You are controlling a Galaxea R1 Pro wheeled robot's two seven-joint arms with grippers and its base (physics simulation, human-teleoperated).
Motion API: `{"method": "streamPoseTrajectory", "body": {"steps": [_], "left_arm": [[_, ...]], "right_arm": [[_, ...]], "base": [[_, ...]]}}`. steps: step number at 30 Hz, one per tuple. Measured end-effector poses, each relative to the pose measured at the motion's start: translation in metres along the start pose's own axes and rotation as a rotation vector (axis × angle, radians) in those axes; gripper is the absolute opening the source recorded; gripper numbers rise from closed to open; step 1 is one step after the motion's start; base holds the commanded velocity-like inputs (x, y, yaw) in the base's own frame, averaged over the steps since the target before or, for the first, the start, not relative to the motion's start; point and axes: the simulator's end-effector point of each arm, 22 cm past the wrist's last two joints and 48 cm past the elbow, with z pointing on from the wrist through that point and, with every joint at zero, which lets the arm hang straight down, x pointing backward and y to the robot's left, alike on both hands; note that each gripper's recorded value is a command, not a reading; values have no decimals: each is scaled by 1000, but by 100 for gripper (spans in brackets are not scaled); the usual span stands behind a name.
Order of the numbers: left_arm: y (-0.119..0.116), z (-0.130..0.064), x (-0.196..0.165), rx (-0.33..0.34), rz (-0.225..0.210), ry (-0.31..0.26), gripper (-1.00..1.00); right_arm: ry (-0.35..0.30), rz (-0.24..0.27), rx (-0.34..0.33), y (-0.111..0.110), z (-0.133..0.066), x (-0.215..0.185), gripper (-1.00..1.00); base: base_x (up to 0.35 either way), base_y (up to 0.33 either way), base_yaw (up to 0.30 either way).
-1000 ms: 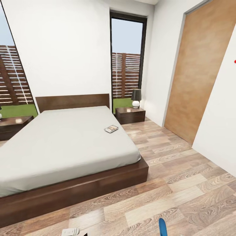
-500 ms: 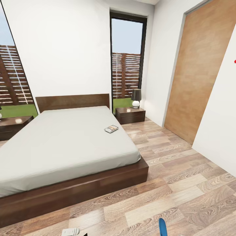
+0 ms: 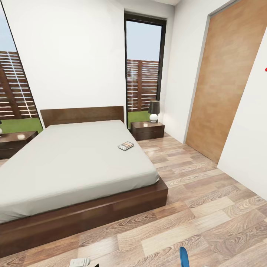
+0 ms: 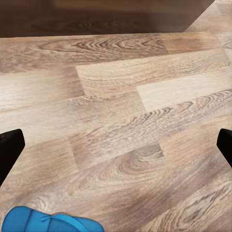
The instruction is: In the bedroom, move the book from the bed onto either nightstand, and place the two sandals side by side next to the bed.
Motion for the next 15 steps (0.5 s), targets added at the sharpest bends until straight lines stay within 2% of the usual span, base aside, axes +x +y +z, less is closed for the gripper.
{"method": "streamPoseTrajectory", "body": {"steps": [12,15], "left_arm": [[0,0,0,0,0,0,100],[0,0,0,0,0,1,100]], "right_arm": [[0,0,0,0,0,0,-100],[-1,0,0,0,0,0,-100]], "base": [[-4,0,0],[-182,0,0]]}}
